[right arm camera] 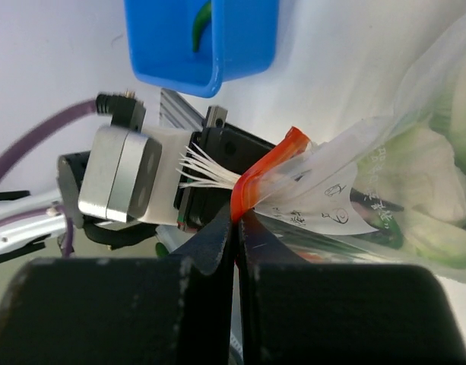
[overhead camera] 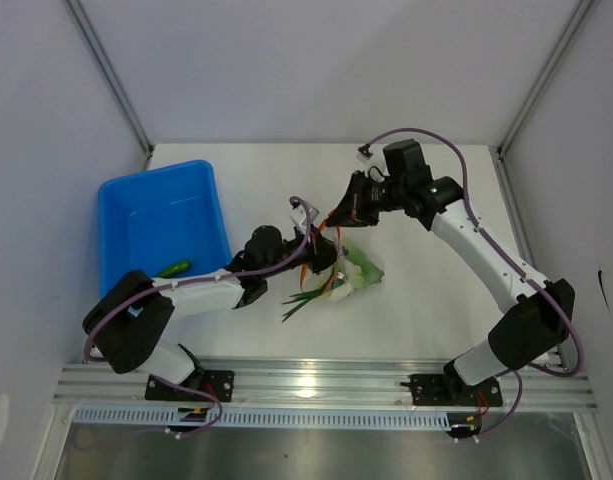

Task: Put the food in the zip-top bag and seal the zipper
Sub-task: Place the fake vegetable in the zipper food storage bag.

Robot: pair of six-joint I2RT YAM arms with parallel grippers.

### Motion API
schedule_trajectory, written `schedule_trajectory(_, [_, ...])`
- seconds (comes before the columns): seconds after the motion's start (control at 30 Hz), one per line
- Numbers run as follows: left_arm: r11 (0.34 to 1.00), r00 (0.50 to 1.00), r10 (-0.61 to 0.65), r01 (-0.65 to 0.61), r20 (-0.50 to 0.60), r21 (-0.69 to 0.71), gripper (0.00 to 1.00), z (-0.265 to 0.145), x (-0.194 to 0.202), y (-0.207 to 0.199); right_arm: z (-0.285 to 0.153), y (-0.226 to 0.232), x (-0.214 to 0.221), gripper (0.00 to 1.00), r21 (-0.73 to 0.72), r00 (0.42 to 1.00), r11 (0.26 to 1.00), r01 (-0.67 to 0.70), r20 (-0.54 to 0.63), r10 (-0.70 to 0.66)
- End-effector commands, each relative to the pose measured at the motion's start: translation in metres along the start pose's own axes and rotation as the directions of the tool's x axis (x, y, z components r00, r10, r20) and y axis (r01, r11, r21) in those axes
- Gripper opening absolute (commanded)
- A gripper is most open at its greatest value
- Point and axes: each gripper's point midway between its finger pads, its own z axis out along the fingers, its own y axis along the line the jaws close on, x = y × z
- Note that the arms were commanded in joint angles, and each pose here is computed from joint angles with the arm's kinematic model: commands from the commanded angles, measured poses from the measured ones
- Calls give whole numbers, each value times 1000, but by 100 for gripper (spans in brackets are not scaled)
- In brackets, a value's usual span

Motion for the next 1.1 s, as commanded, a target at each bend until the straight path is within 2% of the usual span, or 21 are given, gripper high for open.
schedule_trajectory(0.0, [984, 954, -175, 166, -242, -56, 1, -8, 52, 6, -23, 68, -21, 0, -157, 976, 967, 199, 117, -182])
schedule_trajectory(0.1, [969, 941, -247, 241, -232, -53, 2, -4, 37, 3, -27, 65, -16, 0, -140, 977, 972, 191, 119, -175])
schedule_trajectory(0.3, [954, 889, -300, 277, -345, -116, 10, 4, 48, 9, -36, 71, -20, 0, -133, 975, 976, 175, 163, -152])
schedule_trajectory(0.37, [955, 889, -295, 264, -351, -132, 18, 2, 53, 13, -36, 69, -21, 0, -122, 975, 978, 169, 165, -148])
schedule_trajectory(0.4, [957, 887, -289, 259, -359, -131, 27, 0, 57, 13, -36, 67, -23, 0, -114, 975, 980, 166, 169, -145])
schedule_trajectory(0.43, [959, 887, -283, 252, -364, -132, 29, -3, 61, 14, -35, 65, -24, 0, -110, 976, 981, 160, 165, -141])
schedule_trajectory(0.5, [965, 902, -258, 224, -346, -136, 41, -7, 57, 16, -34, 61, -23, 0, -106, 978, 983, 152, 162, -134])
schedule_trajectory(0.53, [965, 901, -255, 215, -351, -150, 51, -13, 63, 18, -34, 61, -23, 0, -106, 978, 983, 152, 162, -134])
schedule_trajectory(0.63, [972, 928, -215, 172, -305, -161, 62, -22, 52, 18, -35, 61, -22, 0, -109, 978, 982, 153, 162, -134])
schedule_trajectory(0.73, [977, 949, -183, 146, -259, -156, 71, -34, 42, 15, -36, 60, -25, 0, -107, 978, 983, 147, 166, -128])
schedule_trajectory(0.9, [964, 952, -177, 116, -249, -240, 76, -50, 39, 23, -38, 57, -22, 0, -101, 979, 985, 143, 161, -126])
schedule_trajectory(0.97, [960, 960, -166, 105, -227, -261, 84, -58, 34, 24, -39, 56, -20, 0, -98, 979, 985, 145, 160, -128])
schedule_trajectory(1.07, [950, 969, -157, 96, -191, -297, 85, -67, 26, 25, -38, 50, -17, 0, -86, 981, 987, 135, 155, -120])
